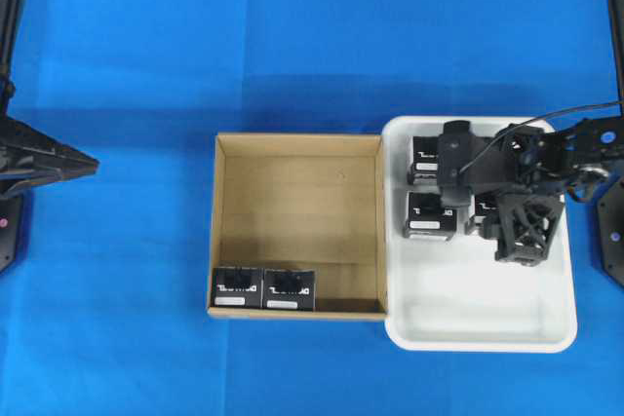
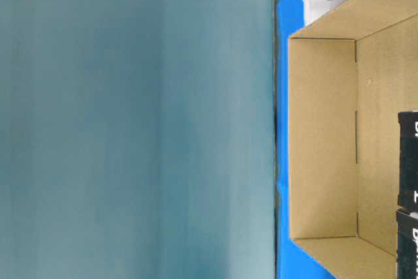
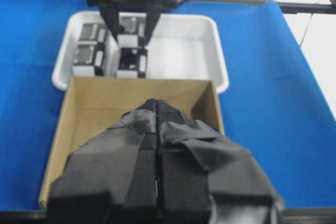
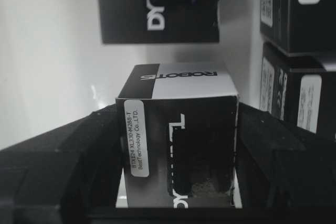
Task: Pick the box from inside the cardboard box.
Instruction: 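Lower the servo box into the tray beside the front box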
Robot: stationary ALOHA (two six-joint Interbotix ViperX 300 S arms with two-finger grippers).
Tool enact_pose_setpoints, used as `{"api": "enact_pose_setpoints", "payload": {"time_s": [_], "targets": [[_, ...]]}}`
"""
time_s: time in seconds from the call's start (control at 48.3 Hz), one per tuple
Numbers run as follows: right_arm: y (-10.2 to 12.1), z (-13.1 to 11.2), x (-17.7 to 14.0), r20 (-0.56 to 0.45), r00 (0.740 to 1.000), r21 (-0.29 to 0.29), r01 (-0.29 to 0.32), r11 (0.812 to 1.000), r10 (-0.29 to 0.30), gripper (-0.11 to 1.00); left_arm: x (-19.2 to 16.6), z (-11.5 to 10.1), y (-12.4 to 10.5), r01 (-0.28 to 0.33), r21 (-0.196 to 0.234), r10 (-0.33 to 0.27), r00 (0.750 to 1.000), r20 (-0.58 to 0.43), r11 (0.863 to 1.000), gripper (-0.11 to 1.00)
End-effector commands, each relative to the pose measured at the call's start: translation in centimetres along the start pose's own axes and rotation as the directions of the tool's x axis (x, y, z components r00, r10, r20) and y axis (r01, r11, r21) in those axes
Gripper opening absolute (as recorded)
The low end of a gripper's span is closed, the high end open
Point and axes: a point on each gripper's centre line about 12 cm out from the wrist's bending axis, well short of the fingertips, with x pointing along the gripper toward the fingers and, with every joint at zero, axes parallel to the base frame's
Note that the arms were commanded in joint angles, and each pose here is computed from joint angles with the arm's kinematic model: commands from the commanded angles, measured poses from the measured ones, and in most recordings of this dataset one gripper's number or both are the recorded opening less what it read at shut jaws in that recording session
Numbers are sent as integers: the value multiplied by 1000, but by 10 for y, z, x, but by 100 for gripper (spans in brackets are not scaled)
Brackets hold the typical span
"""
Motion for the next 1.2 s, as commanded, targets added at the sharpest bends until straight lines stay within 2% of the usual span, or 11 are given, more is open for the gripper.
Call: {"api": "enact_pose_setpoints", "payload": {"time_s": [0.0,0.621,0.663,0.745,0.808,0.994,1.18], "targets": [[0,2,5,-4,1000,-5,3,1000,-3,61,-1,13,-1,2,0,-2,1000,31,1000,-7],[-1,5,10,2,1000,8,6,1000,-6,62,0,14,-1,3,-1,-2,1000,31,1000,-7],[-1,5,10,2,1000,11,6,1000,-6,67,0,14,-1,3,-1,-2,1000,31,1000,-7],[-1,5,10,1,1000,12,6,1000,-6,86,-1,15,-1,1,-2,-1,999,35,1000,-7],[-1,4,10,-4,1000,12,5,1000,-5,94,-1,18,-1,3,0,-3,999,40,1000,-7],[0,7,6,-2,1000,13,2,1000,-2,93,-1,19,-1,3,0,-3,999,43,1000,-7],[3,17,-21,7,1000,8,-11,1000,11,93,-1,18,-1,4,-1,-4,999,40,1000,-7]]}}
